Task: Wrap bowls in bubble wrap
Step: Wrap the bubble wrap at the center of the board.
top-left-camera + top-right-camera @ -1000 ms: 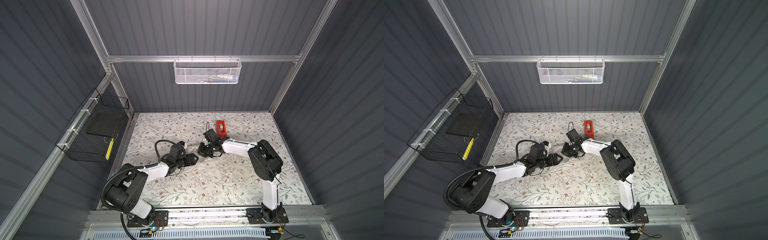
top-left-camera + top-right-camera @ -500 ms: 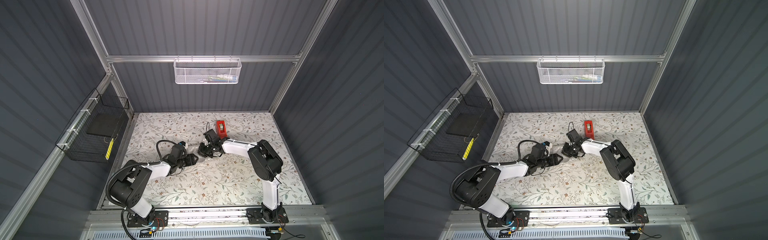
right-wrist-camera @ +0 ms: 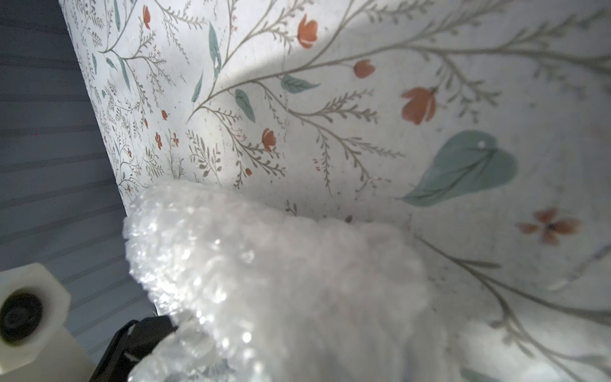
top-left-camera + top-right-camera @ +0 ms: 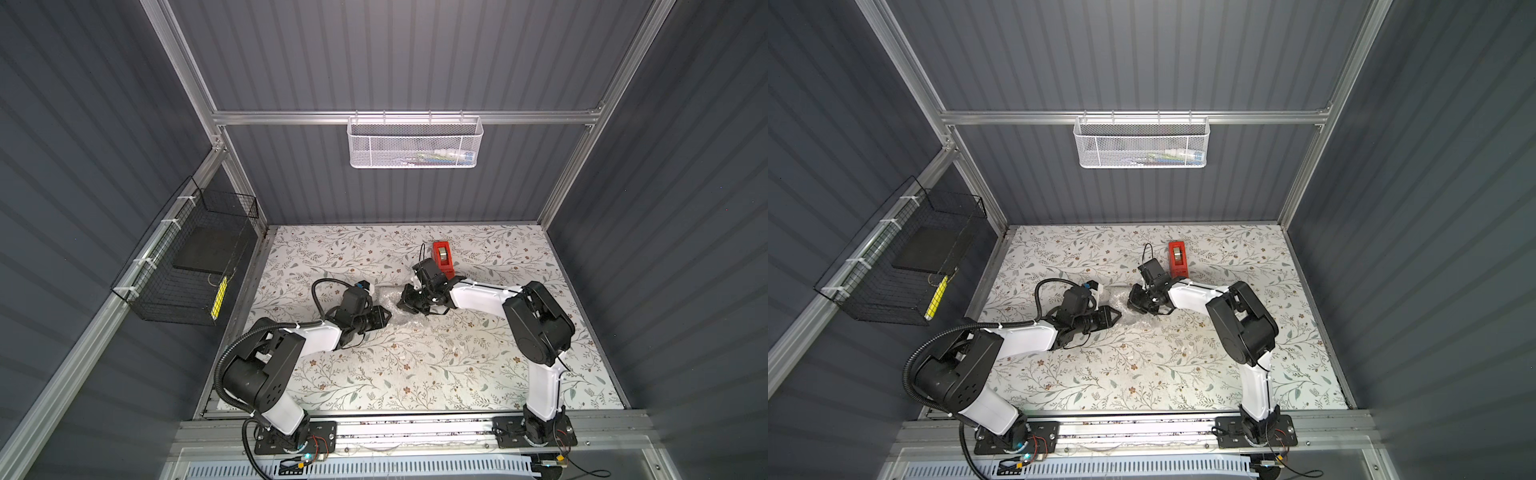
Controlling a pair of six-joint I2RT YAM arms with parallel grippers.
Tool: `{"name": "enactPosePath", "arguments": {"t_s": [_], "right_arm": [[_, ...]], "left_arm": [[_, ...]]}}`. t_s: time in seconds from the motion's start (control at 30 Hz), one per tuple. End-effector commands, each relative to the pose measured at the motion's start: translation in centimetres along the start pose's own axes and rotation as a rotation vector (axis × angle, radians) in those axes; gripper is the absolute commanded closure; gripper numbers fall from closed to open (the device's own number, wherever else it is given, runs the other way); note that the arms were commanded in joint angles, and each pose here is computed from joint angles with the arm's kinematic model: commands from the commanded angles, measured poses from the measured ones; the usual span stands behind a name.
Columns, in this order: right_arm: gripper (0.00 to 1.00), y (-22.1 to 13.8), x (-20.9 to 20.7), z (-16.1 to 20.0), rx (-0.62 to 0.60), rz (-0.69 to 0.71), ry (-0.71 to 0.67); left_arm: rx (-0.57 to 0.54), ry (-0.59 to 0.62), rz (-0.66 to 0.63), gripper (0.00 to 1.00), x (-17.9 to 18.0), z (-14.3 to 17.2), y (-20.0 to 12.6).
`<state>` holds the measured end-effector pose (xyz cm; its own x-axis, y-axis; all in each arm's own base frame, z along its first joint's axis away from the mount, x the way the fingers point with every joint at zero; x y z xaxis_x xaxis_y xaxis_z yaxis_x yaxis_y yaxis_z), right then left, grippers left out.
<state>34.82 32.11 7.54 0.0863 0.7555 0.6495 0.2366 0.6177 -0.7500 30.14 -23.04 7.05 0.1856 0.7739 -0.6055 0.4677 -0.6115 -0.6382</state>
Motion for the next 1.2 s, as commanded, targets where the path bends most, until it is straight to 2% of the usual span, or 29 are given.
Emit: {"name": "enactPosePath", "arguments": {"t_s": [0.0, 0.13, 0.27, 0.43, 0.67, 0.73, 0.97, 1.17], "right_arm": [[0.85, -1.4, 0.3, -2.1, -0.072, -0.002, -0.030], [0.70, -2.3, 2.3, -2.9, -0.075, -0.089, -0.070], [0.62, -4.2, 3.8, -4.0, -0.127, -0.196, -0.100], [0.60, -7.1, 5.4, -2.5, -0.138, -0.294, -0.153], [0.59, -9.7, 4.6, 0.8, -0.176, -0.222, -0.201], [0.60, -10.1, 4.2, 1.5, -0.169, -0.211, -0.179], [0.63, -8.7, 2.4, 4.6, -0.089, -0.148, -0.141], [0.65, -5.6, 2.4, 4.9, -0.024, -0.133, -0.151]], "left_arm": [[0.075, 0.002, -0.067, 0.75, 1.4, 1.2, 0.6], [0.104, -0.013, -0.088, 0.79, 1.6, 1.3, 0.9], [0.128, -0.019, -0.098, 0.80, 1.5, 1.3, 0.8], [0.141, -0.026, -0.108, 0.82, 1.1, 0.9, 0.6], [0.152, -0.031, -0.121, 0.82, 0.9, 0.6, 0.4], [0.154, -0.036, -0.123, 0.82, 0.9, 0.7, 0.3], [0.156, -0.036, -0.119, 0.82, 0.3, 0.2, 0.0], [0.179, -0.049, -0.122, 0.82, 0.2, 0.5, 0.1]]}}
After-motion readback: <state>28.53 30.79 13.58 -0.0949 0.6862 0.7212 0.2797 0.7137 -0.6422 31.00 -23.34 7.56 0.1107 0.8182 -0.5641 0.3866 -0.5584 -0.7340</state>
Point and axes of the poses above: each gripper's point midway between its finger pads, its own y axis out along the fingers, its own x axis along the line the jaws close on, z = x × y, the point moved 3 cm from there along -y, back along the fingers
